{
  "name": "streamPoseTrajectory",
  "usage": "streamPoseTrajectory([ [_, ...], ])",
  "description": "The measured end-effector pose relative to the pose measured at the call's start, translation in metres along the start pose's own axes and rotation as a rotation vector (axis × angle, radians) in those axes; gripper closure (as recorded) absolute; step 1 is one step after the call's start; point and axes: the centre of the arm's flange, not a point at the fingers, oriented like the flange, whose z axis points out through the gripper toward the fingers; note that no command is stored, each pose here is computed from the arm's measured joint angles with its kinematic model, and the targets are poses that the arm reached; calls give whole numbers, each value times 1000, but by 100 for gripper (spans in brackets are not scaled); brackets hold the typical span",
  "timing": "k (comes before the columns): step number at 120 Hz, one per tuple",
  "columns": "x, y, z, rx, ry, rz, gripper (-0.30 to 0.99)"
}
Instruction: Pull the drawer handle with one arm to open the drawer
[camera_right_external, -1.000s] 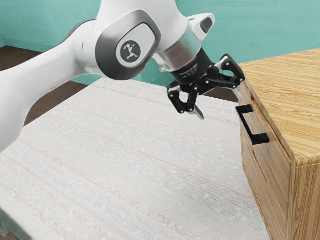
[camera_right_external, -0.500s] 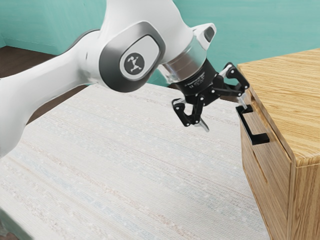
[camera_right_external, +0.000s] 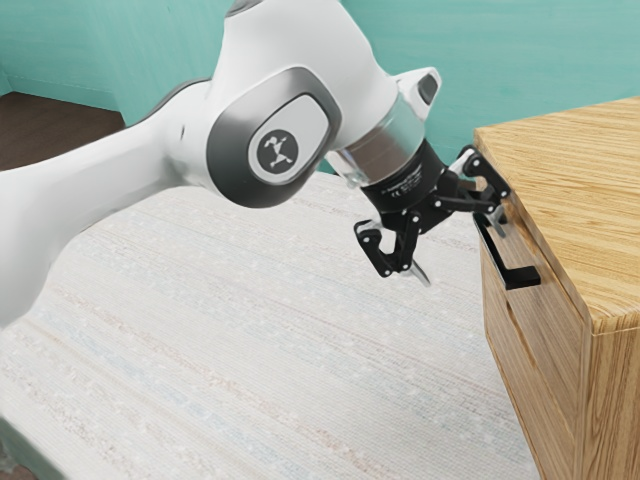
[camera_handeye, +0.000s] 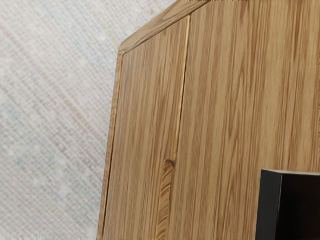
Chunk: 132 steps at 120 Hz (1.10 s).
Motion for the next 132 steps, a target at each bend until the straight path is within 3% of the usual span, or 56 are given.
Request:
streamPoseTrajectory([
  [50,1,-4,14,-7,-16,-46,0],
  [81,0,-12,1,-14,-2,-61,27],
  [132,-7,-64,-31,-11,36,-106,36],
])
